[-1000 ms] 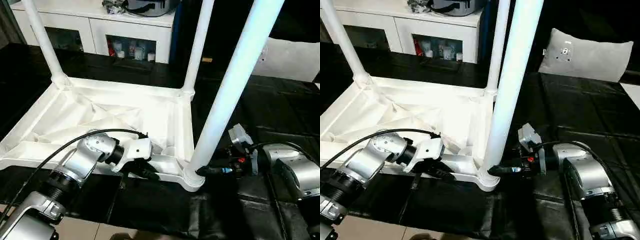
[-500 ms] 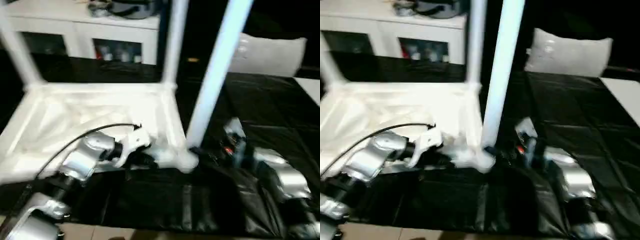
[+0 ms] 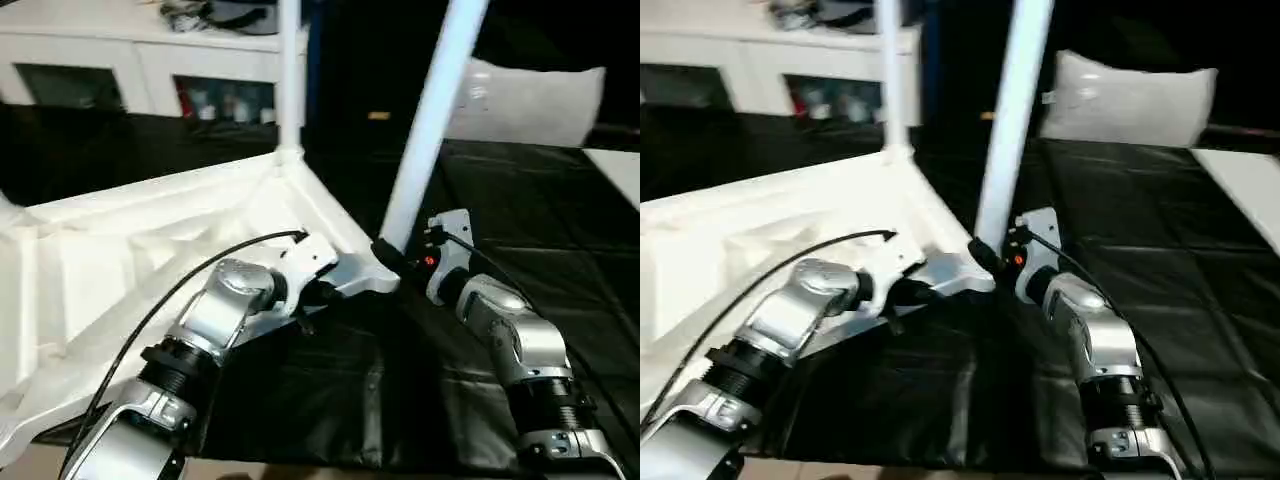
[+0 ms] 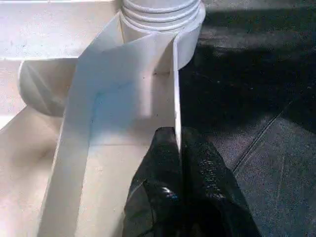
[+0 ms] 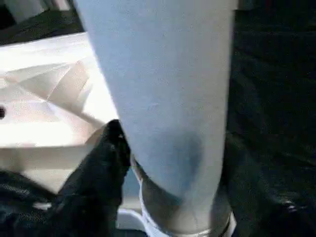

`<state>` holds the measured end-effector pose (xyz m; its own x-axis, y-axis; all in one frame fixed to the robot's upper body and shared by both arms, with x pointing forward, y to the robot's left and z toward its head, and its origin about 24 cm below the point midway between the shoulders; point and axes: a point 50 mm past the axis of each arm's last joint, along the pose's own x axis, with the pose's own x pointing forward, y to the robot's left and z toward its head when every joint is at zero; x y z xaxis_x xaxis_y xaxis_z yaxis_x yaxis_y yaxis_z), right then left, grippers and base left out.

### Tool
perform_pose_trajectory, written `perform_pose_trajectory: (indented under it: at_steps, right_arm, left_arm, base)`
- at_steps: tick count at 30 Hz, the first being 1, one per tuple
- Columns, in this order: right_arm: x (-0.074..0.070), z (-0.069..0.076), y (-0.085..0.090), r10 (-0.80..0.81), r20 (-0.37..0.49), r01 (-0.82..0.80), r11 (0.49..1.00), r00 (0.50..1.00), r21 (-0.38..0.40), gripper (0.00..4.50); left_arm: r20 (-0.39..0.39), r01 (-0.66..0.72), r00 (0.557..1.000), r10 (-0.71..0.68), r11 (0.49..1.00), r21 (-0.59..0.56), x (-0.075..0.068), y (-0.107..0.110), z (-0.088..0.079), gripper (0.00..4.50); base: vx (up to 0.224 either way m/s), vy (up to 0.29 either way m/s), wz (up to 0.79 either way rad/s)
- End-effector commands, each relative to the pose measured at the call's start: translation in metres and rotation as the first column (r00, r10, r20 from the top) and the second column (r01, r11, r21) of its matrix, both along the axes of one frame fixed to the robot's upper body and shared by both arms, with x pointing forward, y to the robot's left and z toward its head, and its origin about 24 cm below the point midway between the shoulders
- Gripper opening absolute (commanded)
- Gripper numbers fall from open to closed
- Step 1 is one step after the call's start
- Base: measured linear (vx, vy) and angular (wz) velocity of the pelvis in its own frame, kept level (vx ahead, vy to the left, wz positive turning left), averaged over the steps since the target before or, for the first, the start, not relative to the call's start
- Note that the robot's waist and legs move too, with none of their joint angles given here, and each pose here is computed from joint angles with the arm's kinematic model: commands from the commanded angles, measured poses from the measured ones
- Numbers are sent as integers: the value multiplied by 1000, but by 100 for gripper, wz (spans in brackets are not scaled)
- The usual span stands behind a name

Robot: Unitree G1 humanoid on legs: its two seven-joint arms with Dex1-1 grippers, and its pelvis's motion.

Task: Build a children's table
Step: Rotate leg to tighten

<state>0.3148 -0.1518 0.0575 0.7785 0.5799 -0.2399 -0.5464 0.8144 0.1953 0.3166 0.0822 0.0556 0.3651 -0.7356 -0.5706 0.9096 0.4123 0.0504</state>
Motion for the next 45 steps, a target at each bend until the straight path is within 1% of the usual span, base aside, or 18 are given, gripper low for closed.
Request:
perform_pose_trajectory:
  at_steps: [1,2,3,5,6,7,11,14,17,19,21,22,25,27,33,39,43,45]
  right_arm:
    - [-5,1,0,70,1,-70,997,998,-23,305]
    - [-5,1,0,71,2,-71,997,997,-24,328]
    - [-7,3,-9,94,17,-93,995,995,-39,336]
    - [-7,3,-11,99,20,-98,994,995,-43,348]
    - [-9,8,-21,155,50,-151,986,987,-71,359]
    - [-10,10,-24,183,63,-177,981,981,-84,370]
    - [-23,24,-38,386,88,-374,919,918,-121,370]
    - [-28,26,-42,460,77,-448,883,884,-140,370]
    - [-32,27,-47,559,63,-547,825,827,-142,370]
    - [-34,26,-52,617,28,-610,784,787,-118,344]
    - [-35,26,-54,641,10,-637,764,768,-100,336]
    - [-36,25,-54,664,0,-661,745,748,-87,336]
    - [-39,24,-53,709,-14,-708,703,705,-68,307]
    - [-40,20,-47,723,-11,-722,690,691,-54,293]
    - [-42,15,-39,757,-2,-756,654,654,-25,239]
    - [-44,14,-36,769,-1,-769,639,639,-6,200]
    - [-46,13,-34,778,-8,-778,628,628,20,191]
    - [-48,13,-31,781,-5,-780,624,625,45,190]
  left_arm:
    - [17,64,998,-64,998,6,-3,-4,1,0]
    - [16,65,998,-65,998,7,-3,-4,1,0]
    - [21,90,996,-90,996,16,-4,-1,0,0]
    - [22,96,995,-96,995,16,-4,0,0,0]
    - [19,151,988,-151,988,27,-7,4,0,0]
    - [14,175,984,-175,984,32,-8,6,-1,0]
    - [0,331,944,-331,943,45,-17,15,1,0]
    - [-14,380,925,-380,924,40,-19,20,2,0]
    - [-44,440,898,-438,896,57,-22,27,4,0]
    - [-62,492,870,-488,869,57,-25,32,5,0]
    - [-67,516,856,-513,855,56,-27,34,7,0]
    - [-66,534,845,-531,844,51,-27,35,8,0]
    - [-61,570,821,-567,821,35,-30,34,12,0]
    - [-66,582,812,-580,812,34,-31,32,12,0]
    - [-65,591,806,-588,806,29,-31,30,11,0]
    - [-69,591,806,-588,806,26,-31,30,9,0]
    - [-71,585,810,-582,810,26,-31,30,9,0]
    - [-74,564,824,-562,825,19,-30,31,8,0]
  base:
    - [0,0,0]
    - [0,0,0]
    - [0,0,0]
    - [0,0,0]
    - [0,0,0]
    - [0,0,0]
    - [0,0,0]
    - [0,0,0]
    - [0,0,0]
    - [0,0,0]
    - [0,0,0]
    - [0,0,0]
    - [0,0,0]
    - [0,0,0]
    - [0,0,0]
    - [0,0,0]
    - [0,0,0]
    - [0,0,0]
